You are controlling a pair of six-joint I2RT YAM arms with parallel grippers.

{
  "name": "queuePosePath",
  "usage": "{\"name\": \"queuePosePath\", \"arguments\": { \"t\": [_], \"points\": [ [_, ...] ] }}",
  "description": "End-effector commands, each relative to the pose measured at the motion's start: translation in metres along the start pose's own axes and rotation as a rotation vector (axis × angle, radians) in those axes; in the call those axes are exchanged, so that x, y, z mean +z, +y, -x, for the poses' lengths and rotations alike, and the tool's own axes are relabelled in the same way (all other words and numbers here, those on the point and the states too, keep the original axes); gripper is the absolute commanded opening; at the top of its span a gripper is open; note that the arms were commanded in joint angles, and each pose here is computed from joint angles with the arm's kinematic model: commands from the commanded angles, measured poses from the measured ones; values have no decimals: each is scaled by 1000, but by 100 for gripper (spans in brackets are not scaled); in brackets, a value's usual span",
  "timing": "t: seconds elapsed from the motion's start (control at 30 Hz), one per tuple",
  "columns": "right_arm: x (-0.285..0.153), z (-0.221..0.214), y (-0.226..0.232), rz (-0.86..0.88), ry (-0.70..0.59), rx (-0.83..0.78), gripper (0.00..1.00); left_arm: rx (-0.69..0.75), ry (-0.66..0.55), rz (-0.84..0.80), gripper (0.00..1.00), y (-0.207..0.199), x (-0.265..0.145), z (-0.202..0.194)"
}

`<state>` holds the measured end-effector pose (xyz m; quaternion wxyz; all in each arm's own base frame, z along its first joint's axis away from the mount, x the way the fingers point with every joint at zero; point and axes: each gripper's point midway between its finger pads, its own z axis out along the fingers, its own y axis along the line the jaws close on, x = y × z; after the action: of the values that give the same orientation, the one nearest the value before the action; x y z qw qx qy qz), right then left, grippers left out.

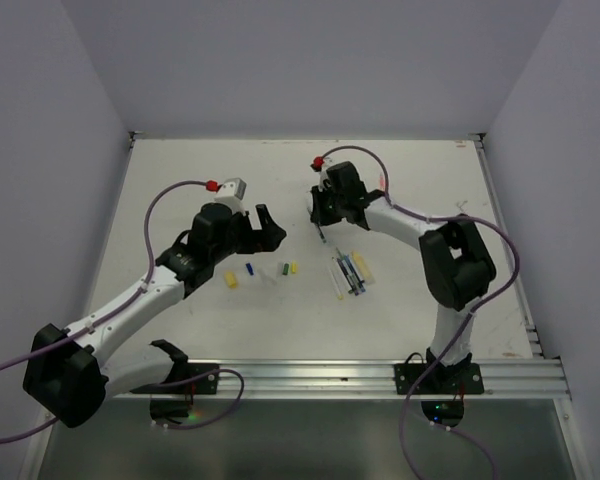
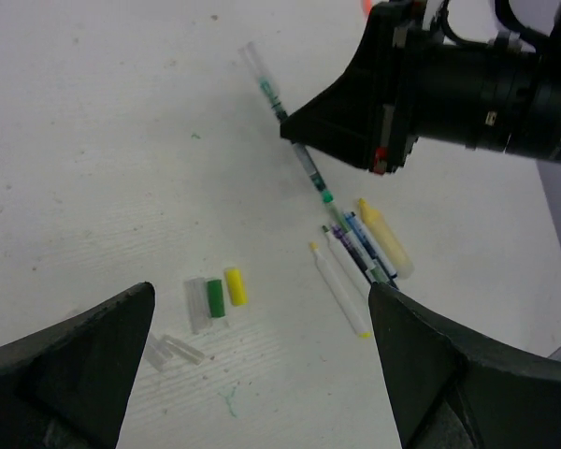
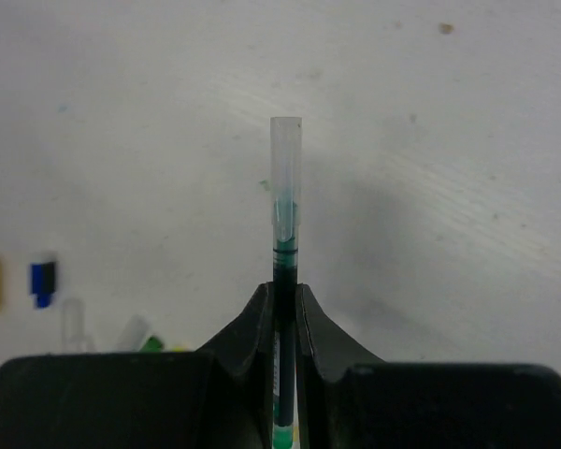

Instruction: Open the pen caps

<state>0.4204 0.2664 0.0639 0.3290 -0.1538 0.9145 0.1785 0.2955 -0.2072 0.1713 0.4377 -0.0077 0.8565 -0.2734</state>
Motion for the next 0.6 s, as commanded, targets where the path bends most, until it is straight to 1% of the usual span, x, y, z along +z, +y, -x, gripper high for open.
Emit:
{"name": "queuePosePath", "arguments": {
  "t": [0.0, 0.03, 0.1, 0.27, 0.33, 0.37, 0.43, 0.47, 0.5, 0.57],
  "points": [
    [-59, 47, 53, 220, -227, -49, 0, -24, -120, -178, 98, -40, -11, 38],
    [-83, 59, 67, 274, -296, -61, 0, -22, -120, -208, 98, -45, -14, 38],
    [-97, 43, 85, 383, -317, -51, 0, -26, -138, -248, 97, -52, -18, 42],
    [-147, 21, 117, 533, -402, -90, 0, -43, -191, -329, 96, -67, -33, 54],
    [-157, 10, 128, 608, -396, -94, 0, -52, -204, -357, 95, -72, -37, 58],
    [-161, 4, 133, 649, -404, -100, 0, -47, -211, -399, 94, -80, -40, 59],
    [-173, -3, 144, 737, -396, -79, 0, -43, -193, -461, 91, -88, -42, 54],
    [-177, -4, 147, 769, -423, -79, 0, -37, -206, -493, 89, -93, -44, 56],
    [-182, -5, 151, 801, -424, -49, 0, -34, -200, -508, 88, -96, -44, 55],
    [-191, -7, 157, 860, -443, -38, 0, -19, -195, -545, 85, -101, -46, 53]
  ]
}}
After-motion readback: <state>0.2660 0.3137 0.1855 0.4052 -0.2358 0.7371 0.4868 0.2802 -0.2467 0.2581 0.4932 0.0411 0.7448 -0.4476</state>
